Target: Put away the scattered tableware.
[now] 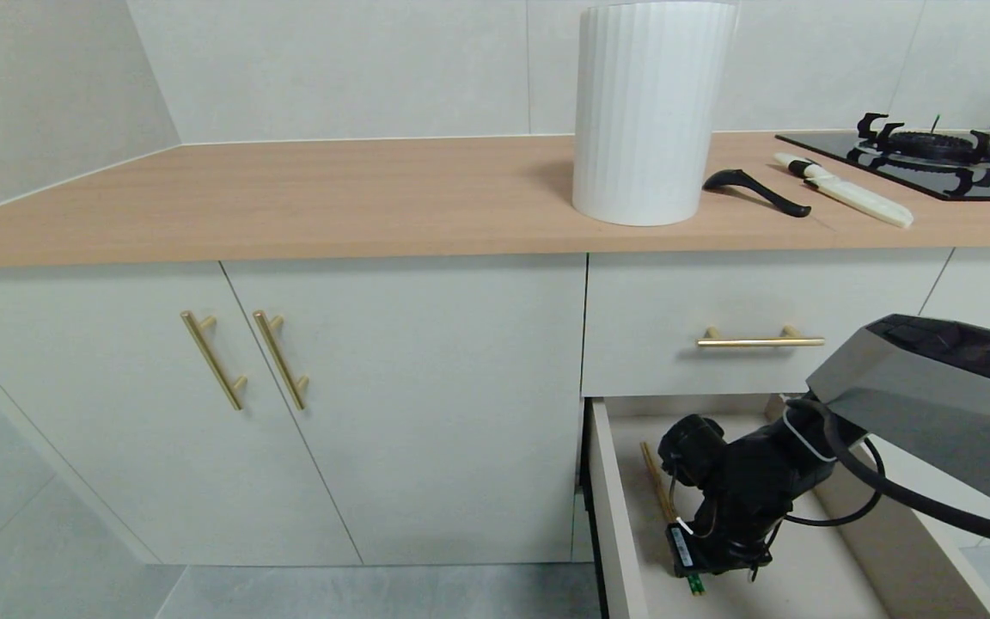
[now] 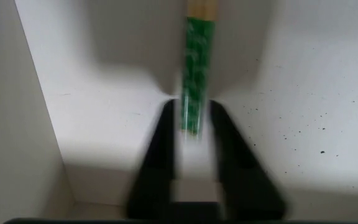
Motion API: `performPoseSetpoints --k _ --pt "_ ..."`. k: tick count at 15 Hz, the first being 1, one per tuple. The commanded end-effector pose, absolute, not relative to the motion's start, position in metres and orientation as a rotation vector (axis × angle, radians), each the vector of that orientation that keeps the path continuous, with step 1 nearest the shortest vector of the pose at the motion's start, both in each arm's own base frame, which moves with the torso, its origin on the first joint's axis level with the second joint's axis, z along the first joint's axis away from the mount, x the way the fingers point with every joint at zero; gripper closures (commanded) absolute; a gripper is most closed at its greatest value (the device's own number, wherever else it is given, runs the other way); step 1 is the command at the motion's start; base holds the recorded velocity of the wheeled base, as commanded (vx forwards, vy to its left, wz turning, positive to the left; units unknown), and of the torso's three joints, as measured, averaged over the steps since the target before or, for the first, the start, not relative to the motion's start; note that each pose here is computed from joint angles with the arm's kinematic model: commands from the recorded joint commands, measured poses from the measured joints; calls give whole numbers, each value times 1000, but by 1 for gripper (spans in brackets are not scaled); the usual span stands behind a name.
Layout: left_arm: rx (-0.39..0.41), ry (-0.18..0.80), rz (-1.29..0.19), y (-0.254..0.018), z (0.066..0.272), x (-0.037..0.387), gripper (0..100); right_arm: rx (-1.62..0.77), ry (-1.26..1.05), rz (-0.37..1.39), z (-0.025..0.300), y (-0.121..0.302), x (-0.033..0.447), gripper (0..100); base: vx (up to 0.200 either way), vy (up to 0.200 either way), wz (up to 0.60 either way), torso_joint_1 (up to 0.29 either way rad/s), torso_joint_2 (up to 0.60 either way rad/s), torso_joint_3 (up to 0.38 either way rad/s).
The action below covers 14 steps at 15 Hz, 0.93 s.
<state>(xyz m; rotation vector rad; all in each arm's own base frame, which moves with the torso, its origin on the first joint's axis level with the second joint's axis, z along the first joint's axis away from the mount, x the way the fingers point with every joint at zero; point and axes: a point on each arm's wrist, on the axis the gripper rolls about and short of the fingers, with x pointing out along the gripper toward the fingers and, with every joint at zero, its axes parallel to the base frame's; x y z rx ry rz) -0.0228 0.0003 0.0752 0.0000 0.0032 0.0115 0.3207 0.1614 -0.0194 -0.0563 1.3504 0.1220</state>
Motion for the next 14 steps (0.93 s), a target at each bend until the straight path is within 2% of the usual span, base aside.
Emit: performPoseSetpoints --k 1,5,7,10,14 --pt "0 5 12 0 75 -23 0 -56 1348 122 -19 161 321 0 0 0 0 0 0 0" --pt "0 5 12 0 75 -23 0 -56 1346 122 -18 161 321 0 0 0 0 0 0 0" --pt "0 5 12 0 75 -23 0 -56 1283 108 6 160 320 0 0 0 0 0 0 0" --pt "0 5 12 0 75 -23 0 12 1097 123 101 141 298 0 0 0 0 0 0 0" --pt "0 5 12 0 75 -23 0 99 820 89 192 103 262 0 0 0 0 0 0 0"
